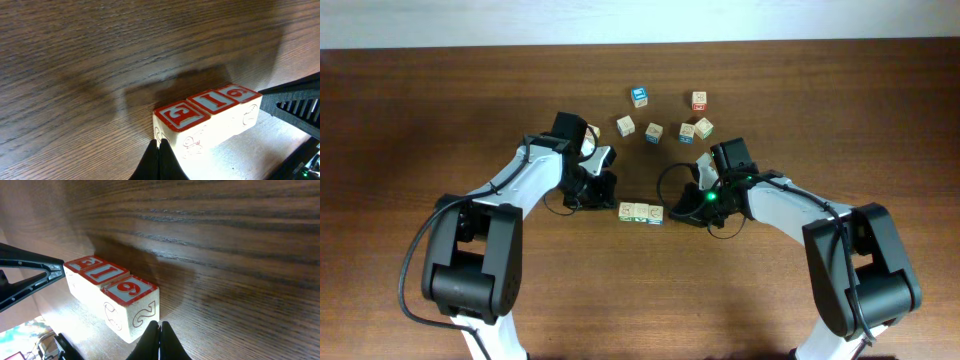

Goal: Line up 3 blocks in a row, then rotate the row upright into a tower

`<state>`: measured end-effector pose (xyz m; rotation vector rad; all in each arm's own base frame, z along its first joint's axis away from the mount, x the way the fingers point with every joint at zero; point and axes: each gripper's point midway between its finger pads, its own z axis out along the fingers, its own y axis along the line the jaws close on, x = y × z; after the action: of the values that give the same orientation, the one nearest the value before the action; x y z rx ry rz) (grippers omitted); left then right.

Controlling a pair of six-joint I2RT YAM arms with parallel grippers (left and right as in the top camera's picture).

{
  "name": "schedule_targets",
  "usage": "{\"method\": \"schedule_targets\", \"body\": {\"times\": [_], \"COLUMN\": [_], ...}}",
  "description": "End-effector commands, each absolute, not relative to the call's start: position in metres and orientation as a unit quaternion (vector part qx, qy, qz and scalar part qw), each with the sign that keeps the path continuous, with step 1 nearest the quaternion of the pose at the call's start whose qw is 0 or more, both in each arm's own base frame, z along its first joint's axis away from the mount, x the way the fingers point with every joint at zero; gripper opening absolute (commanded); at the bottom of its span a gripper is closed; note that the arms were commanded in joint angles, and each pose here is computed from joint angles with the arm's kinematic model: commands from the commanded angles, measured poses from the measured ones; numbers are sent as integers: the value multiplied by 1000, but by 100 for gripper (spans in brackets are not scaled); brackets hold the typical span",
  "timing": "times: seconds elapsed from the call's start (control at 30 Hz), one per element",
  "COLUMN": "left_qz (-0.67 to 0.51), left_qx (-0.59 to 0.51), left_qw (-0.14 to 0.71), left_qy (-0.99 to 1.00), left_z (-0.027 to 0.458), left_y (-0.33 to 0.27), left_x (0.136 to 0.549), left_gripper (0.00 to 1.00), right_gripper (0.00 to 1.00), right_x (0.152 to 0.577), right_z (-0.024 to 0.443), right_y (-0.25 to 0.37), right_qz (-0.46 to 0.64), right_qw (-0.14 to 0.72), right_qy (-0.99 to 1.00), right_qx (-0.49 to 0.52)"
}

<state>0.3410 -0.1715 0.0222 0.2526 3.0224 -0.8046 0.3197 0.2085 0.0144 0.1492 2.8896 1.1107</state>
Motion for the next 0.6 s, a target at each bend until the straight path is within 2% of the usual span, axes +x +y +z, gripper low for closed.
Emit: {"method": "schedule_targets", "body": {"times": [0.0, 0.57], "left_qz": [-268, -238], "left_qx": [76, 56], "left_qw": [-10, -17], "left_qy": [960, 970], "left_z": [21, 15], "left_y": [-176, -179], "left_x": [336, 333], "left_gripper": [0, 0], "right_gripper": [4, 4], "right_x": [317, 312], "right_z": [10, 10], "right_y": [210, 217], "right_qz": [352, 354], "right_qw": [19, 12], "right_qy": [935, 934], "right_qx": [45, 41]}}
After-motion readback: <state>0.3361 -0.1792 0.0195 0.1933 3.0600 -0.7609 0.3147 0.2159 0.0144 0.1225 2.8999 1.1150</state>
